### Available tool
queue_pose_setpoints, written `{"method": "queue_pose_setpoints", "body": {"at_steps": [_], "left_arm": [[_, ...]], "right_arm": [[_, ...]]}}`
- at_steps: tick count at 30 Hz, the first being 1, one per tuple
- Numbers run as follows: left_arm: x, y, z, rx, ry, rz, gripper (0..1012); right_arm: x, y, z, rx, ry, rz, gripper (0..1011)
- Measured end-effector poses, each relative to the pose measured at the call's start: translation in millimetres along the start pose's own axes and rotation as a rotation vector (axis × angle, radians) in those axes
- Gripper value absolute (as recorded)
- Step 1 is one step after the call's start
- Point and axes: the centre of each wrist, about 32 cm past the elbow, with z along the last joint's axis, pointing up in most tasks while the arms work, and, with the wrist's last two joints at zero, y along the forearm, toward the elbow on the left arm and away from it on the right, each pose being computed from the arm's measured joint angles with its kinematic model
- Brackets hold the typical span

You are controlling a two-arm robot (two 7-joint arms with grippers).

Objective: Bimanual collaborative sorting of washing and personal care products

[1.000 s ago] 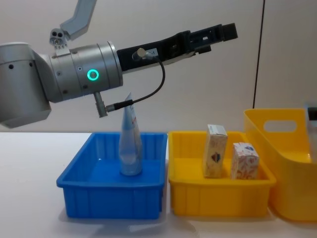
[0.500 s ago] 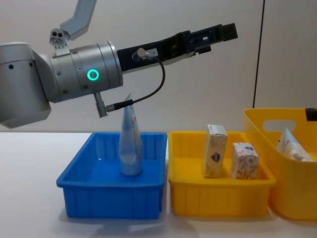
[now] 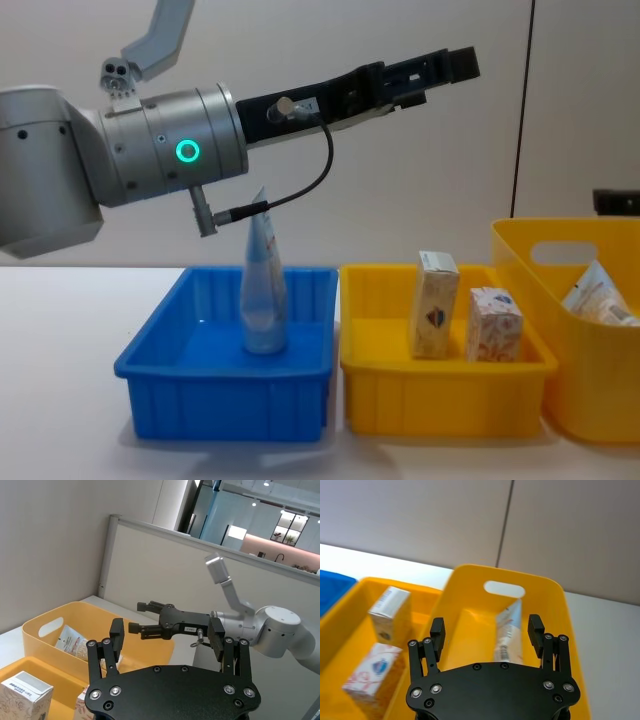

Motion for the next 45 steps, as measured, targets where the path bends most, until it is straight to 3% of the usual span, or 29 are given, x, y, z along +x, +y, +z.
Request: {"method": "queue_pose_setpoints", "body": {"at_steps": [13, 25, 33, 43, 45], "left_arm": [[0.0, 0.0, 0.0, 0.0, 0.0, 0.0, 1001], [0.0, 0.0, 0.0, 0.0, 0.0, 0.0, 1001], [-1.4, 0.5, -1.5, 0.004, -0.002, 0.011, 1001], [-11.2, 10.1, -11.4, 0.043, -0.046, 0.112, 1001], [-15.4, 13.4, -15.0, 0.057, -0.065, 0.152, 1001]], "right_arm": [[0.1, -18.8, 13.4, 0.05, 0.079, 0.175, 1002], [-8.2, -40.0, 21.8, 0.001, 0.122, 0.348, 1002], [-10.4, -41.4, 18.0, 0.009, 0.122, 0.343, 1002], [-24.2, -51.2, -3.2, 0.057, 0.109, 0.29, 1002], [-28.1, -54.3, -9.0, 0.071, 0.107, 0.276, 1002]]}}
